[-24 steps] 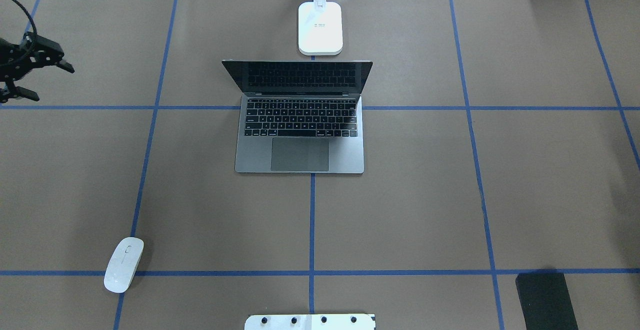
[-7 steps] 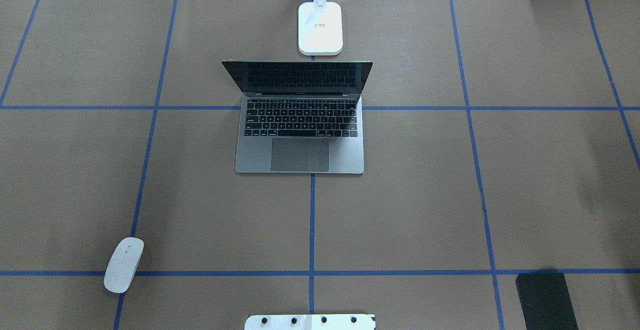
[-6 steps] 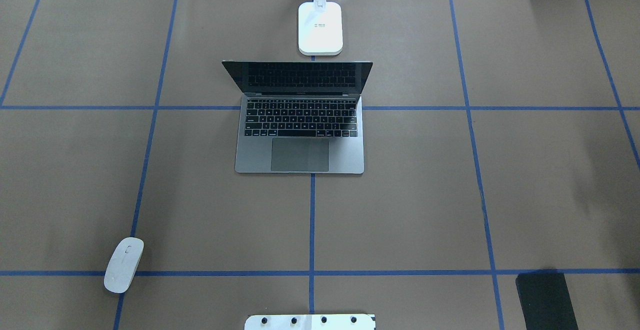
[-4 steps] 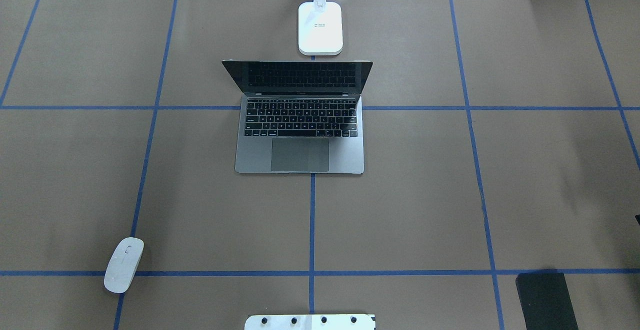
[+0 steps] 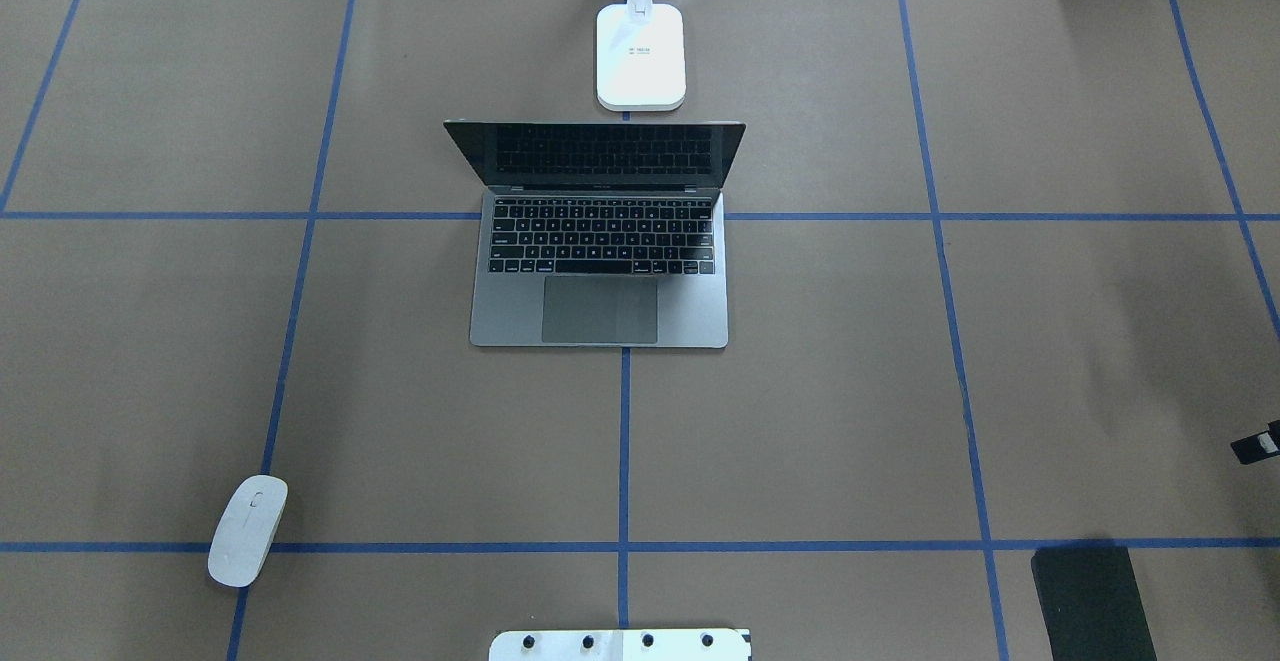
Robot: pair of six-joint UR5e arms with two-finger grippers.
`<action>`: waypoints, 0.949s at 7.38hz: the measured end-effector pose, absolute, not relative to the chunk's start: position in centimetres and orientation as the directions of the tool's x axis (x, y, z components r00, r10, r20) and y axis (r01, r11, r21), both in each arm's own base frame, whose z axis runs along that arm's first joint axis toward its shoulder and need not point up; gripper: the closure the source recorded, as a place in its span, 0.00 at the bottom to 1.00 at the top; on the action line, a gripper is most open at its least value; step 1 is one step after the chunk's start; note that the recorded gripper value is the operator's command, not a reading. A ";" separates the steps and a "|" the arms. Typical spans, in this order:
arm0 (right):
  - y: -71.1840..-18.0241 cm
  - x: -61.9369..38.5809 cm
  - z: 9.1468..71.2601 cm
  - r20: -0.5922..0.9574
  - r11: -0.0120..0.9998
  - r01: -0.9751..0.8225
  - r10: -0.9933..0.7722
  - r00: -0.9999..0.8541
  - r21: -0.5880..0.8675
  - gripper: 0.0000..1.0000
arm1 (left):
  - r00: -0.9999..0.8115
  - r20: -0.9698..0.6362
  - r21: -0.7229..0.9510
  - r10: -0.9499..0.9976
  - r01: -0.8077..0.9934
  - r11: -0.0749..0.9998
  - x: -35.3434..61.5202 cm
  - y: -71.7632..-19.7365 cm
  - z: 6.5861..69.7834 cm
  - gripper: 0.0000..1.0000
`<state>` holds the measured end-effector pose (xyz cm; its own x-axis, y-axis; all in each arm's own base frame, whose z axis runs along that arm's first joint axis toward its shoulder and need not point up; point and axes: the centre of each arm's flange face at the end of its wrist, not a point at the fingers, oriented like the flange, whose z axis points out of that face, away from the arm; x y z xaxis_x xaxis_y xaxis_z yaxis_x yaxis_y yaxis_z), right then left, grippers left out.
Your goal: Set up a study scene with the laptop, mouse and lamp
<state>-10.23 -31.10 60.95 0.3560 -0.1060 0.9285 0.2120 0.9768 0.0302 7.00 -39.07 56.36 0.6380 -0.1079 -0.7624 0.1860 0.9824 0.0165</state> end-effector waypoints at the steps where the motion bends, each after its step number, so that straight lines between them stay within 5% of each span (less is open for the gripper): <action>1: -31.1 -10.9 60.7 0.932 0.976 0.216 -0.093 0.351 0.016 0.01 | 0.639 -0.762 0.014 -0.110 0.186 0.982 7.0 -39.0 56.5 0.00; 7: -30.3 -20.1 57.0 0.932 0.968 0.247 -0.051 0.358 -0.042 0.01 | 0.662 -0.746 0.032 -0.070 0.140 0.990 6.4 -37.6 58.2 0.00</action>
